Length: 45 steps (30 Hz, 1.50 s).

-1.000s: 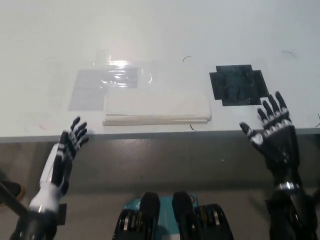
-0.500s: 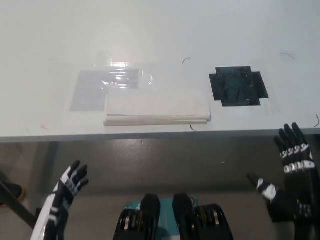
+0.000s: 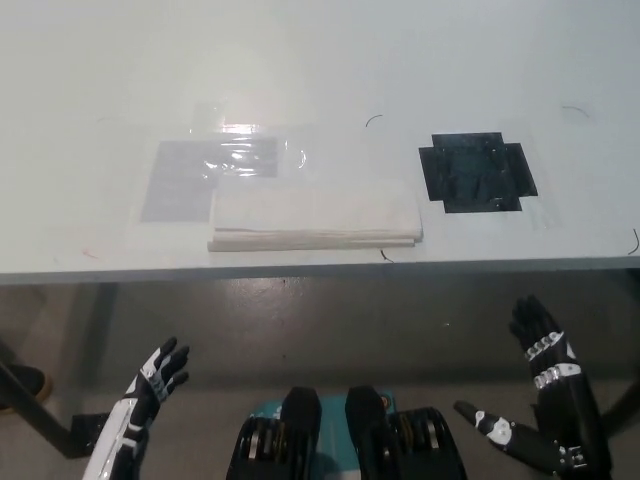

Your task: A stack of napkins is kept in the middle of the table close to the robot and the robot places both its hands sideways on the stack. Then it moves its hands away from each other while pressing down on the napkins to make them smooth

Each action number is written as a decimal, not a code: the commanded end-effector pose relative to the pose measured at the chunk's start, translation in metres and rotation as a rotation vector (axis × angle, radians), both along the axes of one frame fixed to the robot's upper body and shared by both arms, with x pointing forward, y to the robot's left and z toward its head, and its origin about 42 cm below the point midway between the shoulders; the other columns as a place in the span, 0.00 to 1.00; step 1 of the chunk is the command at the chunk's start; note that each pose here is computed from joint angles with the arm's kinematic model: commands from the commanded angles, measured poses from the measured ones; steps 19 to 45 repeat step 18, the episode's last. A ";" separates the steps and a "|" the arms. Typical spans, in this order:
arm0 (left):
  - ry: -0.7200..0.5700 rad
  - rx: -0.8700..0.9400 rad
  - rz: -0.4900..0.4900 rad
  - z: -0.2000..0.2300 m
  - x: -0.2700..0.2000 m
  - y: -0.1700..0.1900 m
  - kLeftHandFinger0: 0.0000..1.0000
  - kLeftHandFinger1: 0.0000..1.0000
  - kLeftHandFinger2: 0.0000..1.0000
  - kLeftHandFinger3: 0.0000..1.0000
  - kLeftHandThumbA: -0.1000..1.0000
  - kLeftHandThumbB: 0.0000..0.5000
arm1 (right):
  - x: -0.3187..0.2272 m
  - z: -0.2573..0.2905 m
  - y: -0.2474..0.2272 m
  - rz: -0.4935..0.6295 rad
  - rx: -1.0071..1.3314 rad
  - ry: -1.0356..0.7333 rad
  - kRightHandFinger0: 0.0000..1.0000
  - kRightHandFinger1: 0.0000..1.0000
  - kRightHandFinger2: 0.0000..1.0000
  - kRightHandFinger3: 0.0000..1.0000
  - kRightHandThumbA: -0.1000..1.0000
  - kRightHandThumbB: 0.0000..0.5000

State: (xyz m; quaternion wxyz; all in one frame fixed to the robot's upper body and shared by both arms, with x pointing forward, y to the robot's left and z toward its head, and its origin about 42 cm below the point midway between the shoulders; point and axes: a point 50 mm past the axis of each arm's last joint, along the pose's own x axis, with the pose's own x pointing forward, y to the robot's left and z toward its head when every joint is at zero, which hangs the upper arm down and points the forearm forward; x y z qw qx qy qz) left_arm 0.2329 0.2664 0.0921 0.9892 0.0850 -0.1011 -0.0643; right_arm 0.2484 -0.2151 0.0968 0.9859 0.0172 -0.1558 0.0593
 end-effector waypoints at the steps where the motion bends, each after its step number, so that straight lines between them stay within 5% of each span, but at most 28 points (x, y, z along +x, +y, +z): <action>1: -0.072 0.019 0.009 0.005 0.000 0.004 1.00 1.00 1.00 1.00 1.00 0.59 | 0.006 0.001 -0.003 -0.017 -0.017 -0.056 1.00 1.00 1.00 1.00 1.00 0.45; 16: 0.004 0.014 0.041 0.009 0.016 0.008 1.00 1.00 1.00 1.00 1.00 0.54 | 0.023 -0.007 -0.004 -0.018 -0.016 -0.027 1.00 1.00 1.00 1.00 1.00 0.45; 18: 0.007 0.005 0.033 0.008 0.015 0.007 1.00 1.00 1.00 1.00 1.00 0.47 | 0.022 -0.007 -0.004 -0.019 -0.019 -0.026 1.00 1.00 1.00 1.00 1.00 0.44; 45: 0.007 0.005 0.033 0.008 0.015 0.007 1.00 1.00 1.00 1.00 1.00 0.47 | 0.022 -0.007 -0.004 -0.019 -0.019 -0.026 1.00 1.00 1.00 1.00 1.00 0.44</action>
